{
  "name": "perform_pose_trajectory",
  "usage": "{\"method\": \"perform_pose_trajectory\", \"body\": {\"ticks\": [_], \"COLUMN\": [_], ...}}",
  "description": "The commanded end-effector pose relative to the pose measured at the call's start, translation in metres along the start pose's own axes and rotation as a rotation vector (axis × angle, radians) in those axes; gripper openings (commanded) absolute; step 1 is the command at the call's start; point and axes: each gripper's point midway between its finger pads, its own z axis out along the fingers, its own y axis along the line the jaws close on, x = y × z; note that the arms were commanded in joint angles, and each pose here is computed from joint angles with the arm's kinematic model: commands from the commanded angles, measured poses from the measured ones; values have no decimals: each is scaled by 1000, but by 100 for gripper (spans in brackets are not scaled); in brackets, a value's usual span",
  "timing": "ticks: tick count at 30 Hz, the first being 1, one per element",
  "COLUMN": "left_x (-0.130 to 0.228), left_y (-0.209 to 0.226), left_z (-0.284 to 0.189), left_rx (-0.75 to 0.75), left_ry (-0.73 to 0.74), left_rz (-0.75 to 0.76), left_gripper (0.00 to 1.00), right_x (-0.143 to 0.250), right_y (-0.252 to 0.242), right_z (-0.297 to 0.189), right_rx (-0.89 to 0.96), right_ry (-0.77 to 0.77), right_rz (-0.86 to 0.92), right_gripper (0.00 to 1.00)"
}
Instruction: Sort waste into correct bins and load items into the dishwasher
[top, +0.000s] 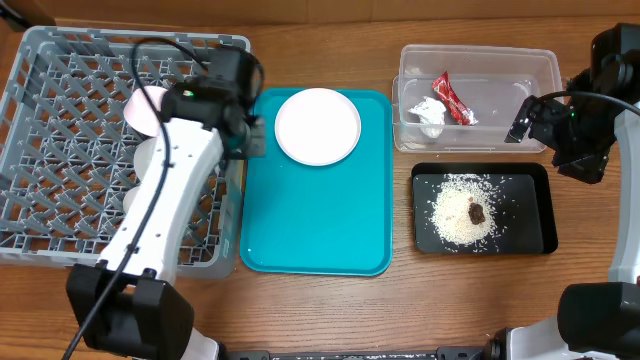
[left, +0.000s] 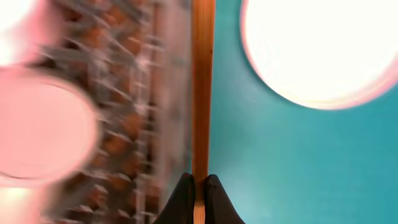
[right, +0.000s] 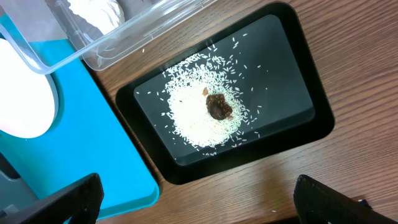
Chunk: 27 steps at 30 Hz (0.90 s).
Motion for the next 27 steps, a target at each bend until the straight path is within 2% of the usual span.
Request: {"method": "perform_pose_trajectory", "body": {"ticks": [1, 12, 13, 16, 17, 22, 27], "left_x": [-14, -19, -17, -17, -18, -24, -30], "left_y": [31, 38, 36, 29, 28, 11, -39], "left_z": [2, 42, 46, 48, 48, 37, 22], "left_rx": [-85, -92, -80, -44, -35, 55, 255], "left_ry": [-37, 20, 30, 34, 31, 16, -15], "left_rz": [68, 86, 87, 87, 86, 89, 132], "left_gripper": [4, 6, 9, 35, 41, 50, 54], "right_x": [-1, -1, -1, -1, -1, -1, -1], "right_y": [0, 0, 0, 0, 0, 0, 0], "right_z": [-3, -3, -3, -3, -3, -3, -3], "right_rx": [3, 3, 3, 3, 3, 3, 3], "right_ry": [-18, -19, -19, -19, -19, -20, -19], "right_rz": [-8, -8, -8, -8, -8, -8, -8], "right_gripper": [100, 100, 100, 100, 100, 100, 100]}}
